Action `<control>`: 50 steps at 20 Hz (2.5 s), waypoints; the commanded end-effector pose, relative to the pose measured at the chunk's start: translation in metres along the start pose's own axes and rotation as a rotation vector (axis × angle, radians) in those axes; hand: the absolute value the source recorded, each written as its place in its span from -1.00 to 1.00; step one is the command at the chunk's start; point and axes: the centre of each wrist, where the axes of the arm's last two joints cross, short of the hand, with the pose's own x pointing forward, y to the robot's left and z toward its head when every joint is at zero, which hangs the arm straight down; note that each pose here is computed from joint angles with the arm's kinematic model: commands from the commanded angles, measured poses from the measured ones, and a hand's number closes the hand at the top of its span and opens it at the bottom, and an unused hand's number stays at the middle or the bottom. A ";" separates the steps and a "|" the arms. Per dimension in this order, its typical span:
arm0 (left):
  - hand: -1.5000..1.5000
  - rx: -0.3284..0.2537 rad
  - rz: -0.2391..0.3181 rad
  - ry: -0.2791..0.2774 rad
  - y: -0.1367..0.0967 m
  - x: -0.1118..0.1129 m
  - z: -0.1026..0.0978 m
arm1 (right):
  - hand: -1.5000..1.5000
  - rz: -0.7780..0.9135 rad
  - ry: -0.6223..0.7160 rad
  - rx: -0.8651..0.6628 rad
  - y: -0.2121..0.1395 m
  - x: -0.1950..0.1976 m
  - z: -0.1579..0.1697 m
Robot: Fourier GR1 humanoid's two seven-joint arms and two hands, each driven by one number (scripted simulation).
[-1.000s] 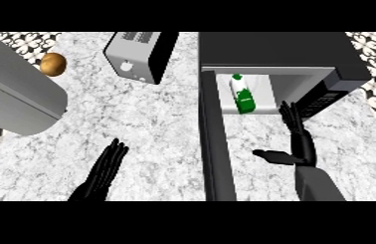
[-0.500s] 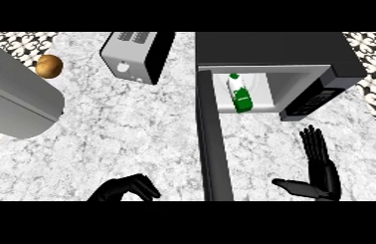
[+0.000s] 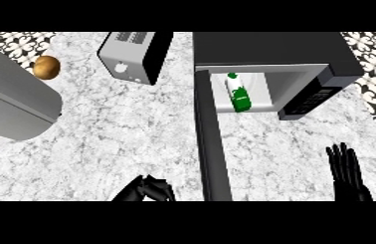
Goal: Pick up the milk, place it into the microwave and close the microwave
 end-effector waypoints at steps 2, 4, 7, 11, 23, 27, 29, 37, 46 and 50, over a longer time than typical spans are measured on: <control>1.00 -0.146 -0.045 0.017 -0.029 -0.010 -0.023 | -1.00 -0.044 -0.032 0.016 -0.008 0.027 0.022; 1.00 -0.173 -0.011 0.006 -0.066 -0.011 -0.032 | -1.00 -0.039 -0.055 0.000 -0.019 0.043 0.020; 1.00 -0.195 -0.003 0.012 -0.069 -0.020 -0.046 | -1.00 -0.019 -0.058 0.019 -0.018 0.071 0.036; 1.00 -0.232 -0.020 -0.003 -0.089 -0.020 -0.074 | -1.00 -0.059 -0.068 0.045 -0.018 0.092 0.021; 1.00 -0.169 -0.072 -0.010 -0.110 -0.005 -0.120 | -1.00 -0.113 -0.125 0.184 -0.022 0.134 0.011; 1.00 -0.130 -0.095 -0.001 -0.104 0.003 -0.135 | -1.00 -0.111 -0.127 0.260 -0.018 0.141 0.001; 1.00 -0.092 -0.113 -0.011 -0.099 0.004 -0.142 | -1.00 -0.098 -0.142 0.254 -0.018 0.151 -0.005; -1.00 0.137 0.030 -0.178 -0.078 0.029 -0.164 | -1.00 -0.108 -0.221 0.285 -0.018 0.162 -0.021; -1.00 0.214 0.038 -0.220 -0.063 0.041 -0.188 | -1.00 -0.141 -0.217 0.341 -0.021 0.172 -0.037; -1.00 0.237 0.030 -0.218 -0.058 0.044 -0.197 | -1.00 -0.178 -0.235 0.375 -0.018 0.176 -0.043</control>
